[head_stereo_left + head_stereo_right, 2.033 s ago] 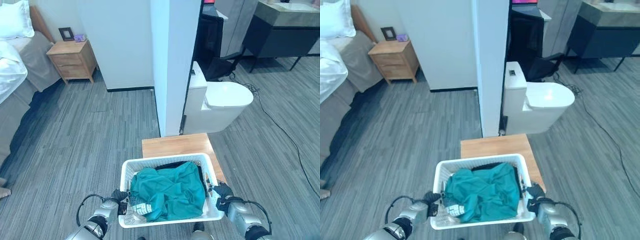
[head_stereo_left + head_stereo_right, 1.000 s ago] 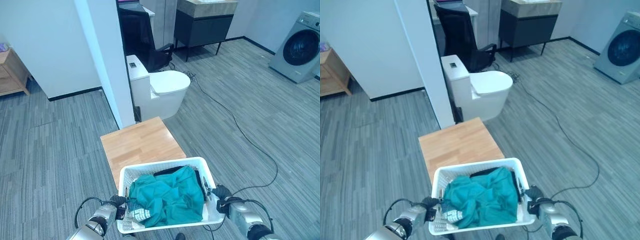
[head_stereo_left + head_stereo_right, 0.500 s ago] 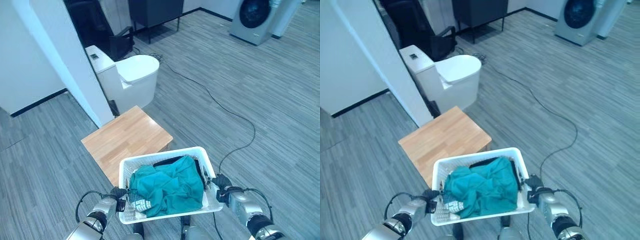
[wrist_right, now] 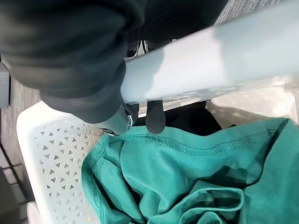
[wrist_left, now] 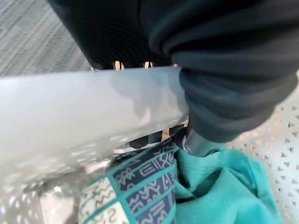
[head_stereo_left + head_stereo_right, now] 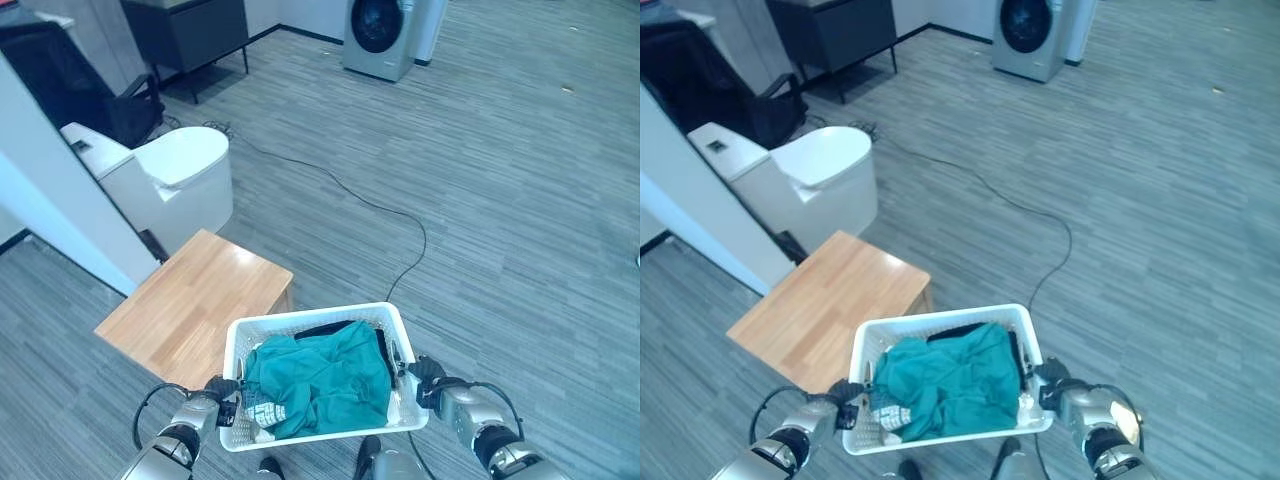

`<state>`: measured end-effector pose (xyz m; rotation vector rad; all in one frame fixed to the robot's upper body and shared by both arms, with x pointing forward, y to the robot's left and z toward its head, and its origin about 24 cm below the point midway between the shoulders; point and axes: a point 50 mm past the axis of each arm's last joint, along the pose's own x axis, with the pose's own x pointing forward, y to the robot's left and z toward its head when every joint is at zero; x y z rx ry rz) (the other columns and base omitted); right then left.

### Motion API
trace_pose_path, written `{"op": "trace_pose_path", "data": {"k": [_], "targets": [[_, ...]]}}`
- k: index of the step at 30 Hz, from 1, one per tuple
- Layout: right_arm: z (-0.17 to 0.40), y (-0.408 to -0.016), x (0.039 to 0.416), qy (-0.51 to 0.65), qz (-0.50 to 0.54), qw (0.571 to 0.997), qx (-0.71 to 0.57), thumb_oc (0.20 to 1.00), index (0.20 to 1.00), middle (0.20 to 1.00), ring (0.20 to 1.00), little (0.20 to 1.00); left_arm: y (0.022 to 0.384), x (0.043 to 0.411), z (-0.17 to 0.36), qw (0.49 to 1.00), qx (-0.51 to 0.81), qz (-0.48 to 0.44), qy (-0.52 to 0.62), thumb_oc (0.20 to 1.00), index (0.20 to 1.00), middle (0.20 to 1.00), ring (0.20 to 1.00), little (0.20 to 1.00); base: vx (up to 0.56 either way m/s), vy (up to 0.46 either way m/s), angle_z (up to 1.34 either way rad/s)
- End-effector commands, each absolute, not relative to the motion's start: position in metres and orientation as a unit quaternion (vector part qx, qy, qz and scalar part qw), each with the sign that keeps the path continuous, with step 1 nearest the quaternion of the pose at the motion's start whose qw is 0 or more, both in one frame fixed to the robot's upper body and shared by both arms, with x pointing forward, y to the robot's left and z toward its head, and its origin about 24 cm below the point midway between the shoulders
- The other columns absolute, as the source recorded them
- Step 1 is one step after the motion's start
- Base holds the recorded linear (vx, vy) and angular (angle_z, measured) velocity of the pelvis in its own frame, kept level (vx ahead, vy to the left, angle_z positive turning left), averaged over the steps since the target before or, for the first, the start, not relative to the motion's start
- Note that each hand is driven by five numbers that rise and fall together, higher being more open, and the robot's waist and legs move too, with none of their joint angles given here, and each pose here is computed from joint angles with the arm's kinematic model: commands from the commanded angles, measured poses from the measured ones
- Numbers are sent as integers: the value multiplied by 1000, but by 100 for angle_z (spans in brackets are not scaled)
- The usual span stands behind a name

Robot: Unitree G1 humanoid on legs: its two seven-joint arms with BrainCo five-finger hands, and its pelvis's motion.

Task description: Grab the laundry basket,head to the washer,open it,put in the laundry and shut it.

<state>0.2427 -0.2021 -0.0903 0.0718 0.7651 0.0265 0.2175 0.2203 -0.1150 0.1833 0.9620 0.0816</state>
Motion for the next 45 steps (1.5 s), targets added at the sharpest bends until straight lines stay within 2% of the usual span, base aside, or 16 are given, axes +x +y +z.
{"op": "trace_pose_path", "data": {"k": [1, 8, 30, 41, 45], "targets": [[-90, -193, 246, 376, 73, 921, 66, 200, 200, 200, 200, 200, 187, 290, -66, 942, 1, -17, 334, 200, 200, 200, 200, 200, 118, -198, -72], [-98, -218, 236, 410, 26, 910, 48, 200, 200, 200, 200, 200, 178, 288, -70, 936, -16, -12, 351, 200, 200, 200, 200, 200, 49, -165, -17], [-112, -212, 226, 466, 23, 883, 48, 200, 200, 200, 200, 200, 156, 278, -84, 921, -20, -37, 387, 200, 200, 200, 200, 200, -2, -2, 3], [-100, -213, 239, 428, 31, 902, 51, 200, 200, 200, 200, 200, 162, 285, -76, 930, -18, -33, 367, 200, 200, 200, 200, 200, -2, -103, 5], [-94, -225, 242, 408, 7, 911, 67, 200, 200, 200, 200, 200, 157, 289, -73, 931, -36, -33, 362, 200, 200, 200, 200, 200, 60, -86, 12]]}}
